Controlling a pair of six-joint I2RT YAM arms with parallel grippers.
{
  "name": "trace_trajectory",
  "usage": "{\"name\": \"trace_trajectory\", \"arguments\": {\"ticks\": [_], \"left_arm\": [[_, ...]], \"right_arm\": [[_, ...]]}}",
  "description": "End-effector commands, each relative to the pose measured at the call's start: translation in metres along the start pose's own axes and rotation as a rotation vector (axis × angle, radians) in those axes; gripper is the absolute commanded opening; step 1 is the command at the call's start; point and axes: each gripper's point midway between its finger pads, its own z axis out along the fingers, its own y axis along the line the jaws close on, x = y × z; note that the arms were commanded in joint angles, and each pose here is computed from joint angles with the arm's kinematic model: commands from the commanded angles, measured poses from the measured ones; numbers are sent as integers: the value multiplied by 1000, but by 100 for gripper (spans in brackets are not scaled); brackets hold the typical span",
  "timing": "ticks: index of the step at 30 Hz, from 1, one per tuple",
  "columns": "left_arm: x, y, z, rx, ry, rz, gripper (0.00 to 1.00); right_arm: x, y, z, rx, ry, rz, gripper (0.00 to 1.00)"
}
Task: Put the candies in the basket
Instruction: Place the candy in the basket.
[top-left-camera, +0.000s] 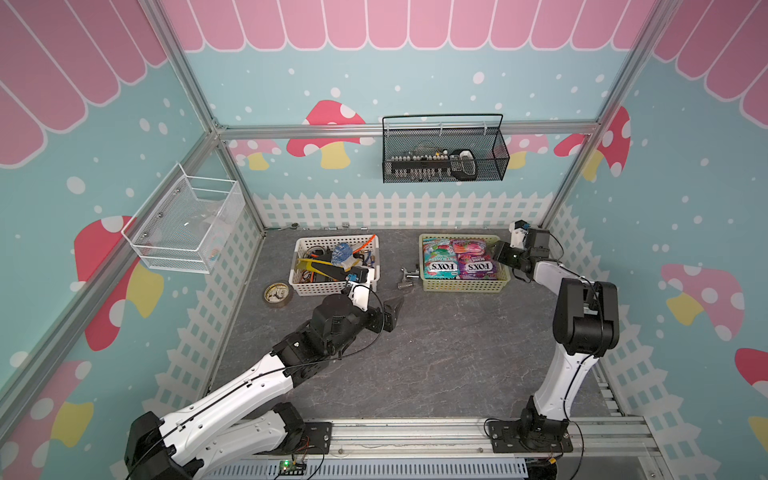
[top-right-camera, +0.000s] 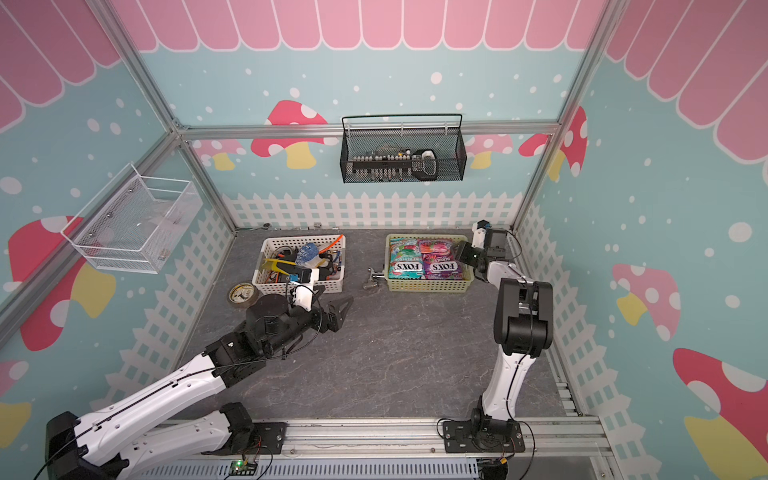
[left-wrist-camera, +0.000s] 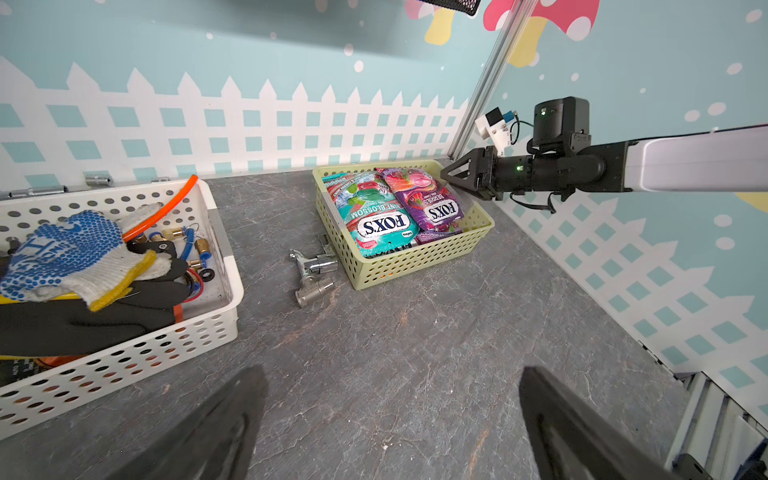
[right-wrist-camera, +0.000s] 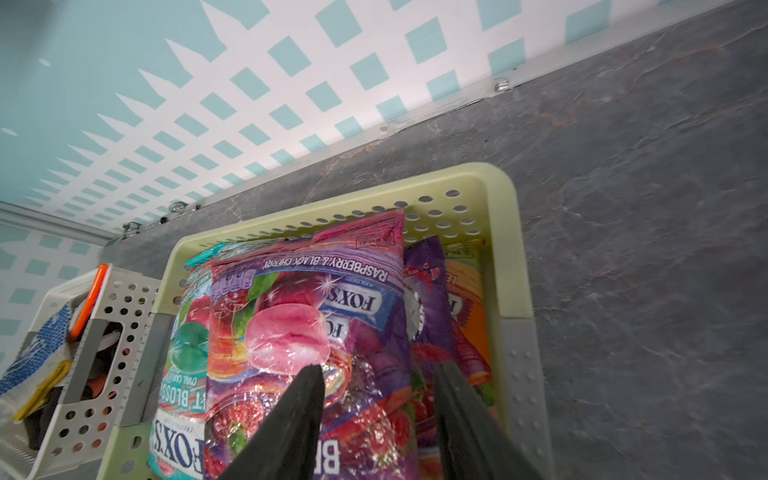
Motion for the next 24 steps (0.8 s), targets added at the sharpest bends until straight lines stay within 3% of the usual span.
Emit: {"name": "trace_trajectory", "arguments": {"ticks": [1, 7, 11, 17, 20, 24], "left_arm": [[3, 8, 2, -37, 7, 11, 99], [-10, 24, 6, -141, -54, -2, 99], [-22, 22, 9, -138, -136, 56, 99], [-32, 26, 17, -160, -268, 169, 99], [-25, 34, 22, -194, -297, 201, 99], [-20, 67, 28, -302, -300, 134, 99]], "right_arm": [[-12, 9, -26, 47, -40, -36, 50], [3, 33, -73, 56, -95, -47, 57], [28, 52, -100, 72, -108, -106, 64], [63, 48, -138, 145, -153, -186, 93], [72, 35, -154, 229, -171, -220, 95], [87, 27, -175, 281, -197, -239, 97]]}}
